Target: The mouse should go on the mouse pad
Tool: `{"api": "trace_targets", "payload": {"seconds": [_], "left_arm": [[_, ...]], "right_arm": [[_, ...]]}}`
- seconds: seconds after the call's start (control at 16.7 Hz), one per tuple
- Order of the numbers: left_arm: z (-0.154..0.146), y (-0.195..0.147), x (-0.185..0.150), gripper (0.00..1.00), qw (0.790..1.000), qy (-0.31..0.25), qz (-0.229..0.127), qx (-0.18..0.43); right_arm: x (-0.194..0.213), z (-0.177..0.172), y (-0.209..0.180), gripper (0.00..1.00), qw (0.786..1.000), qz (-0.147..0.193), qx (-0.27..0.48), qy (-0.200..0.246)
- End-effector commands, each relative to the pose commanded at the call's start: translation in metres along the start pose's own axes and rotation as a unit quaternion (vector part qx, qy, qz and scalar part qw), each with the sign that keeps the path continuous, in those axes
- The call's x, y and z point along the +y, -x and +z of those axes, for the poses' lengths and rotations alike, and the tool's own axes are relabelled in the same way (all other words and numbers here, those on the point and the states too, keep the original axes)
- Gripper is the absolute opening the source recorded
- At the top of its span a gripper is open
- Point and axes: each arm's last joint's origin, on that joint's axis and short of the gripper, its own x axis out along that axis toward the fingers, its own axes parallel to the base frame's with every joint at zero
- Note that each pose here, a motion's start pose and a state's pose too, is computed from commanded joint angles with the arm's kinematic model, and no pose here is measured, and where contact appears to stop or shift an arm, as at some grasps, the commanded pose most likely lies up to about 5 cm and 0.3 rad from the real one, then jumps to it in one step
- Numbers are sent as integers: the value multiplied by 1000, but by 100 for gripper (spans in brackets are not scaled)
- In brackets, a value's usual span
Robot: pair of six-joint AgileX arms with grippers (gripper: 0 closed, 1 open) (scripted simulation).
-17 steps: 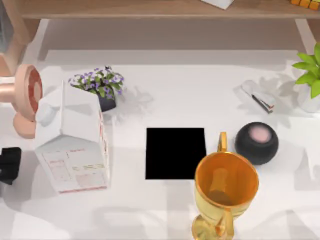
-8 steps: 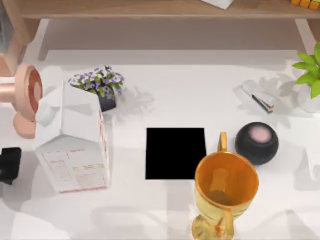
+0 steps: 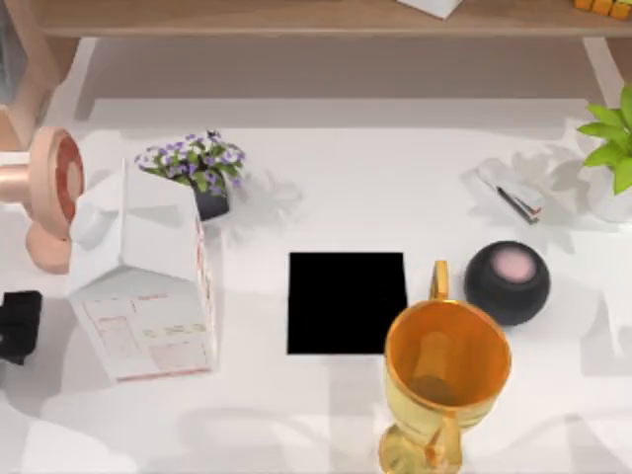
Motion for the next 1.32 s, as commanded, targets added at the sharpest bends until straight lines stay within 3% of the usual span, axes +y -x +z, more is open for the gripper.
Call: {"api": "trace_targets", "payload": {"seconds": [0.24,0.3,0.48,1.02,1.32], "left_arm": [[0,0,0,0,1000,0,0,0],[1,17,-1,0,1000,-2,-2,-17],[5,27,0,0,1000,-3,-2,-19],[2,115,0,0,1000,-2,-2,-15],[2,116,0,0,1000,-2,-2,-15]], "right_arm": [[0,0,0,100,1000,0,0,0],[0,0,0,100,1000,0,0,0],[0,0,0,100,1000,0,0,0],[0,0,0,100,1000,0,0,0],[0,0,0,100,1000,0,0,0]]}}
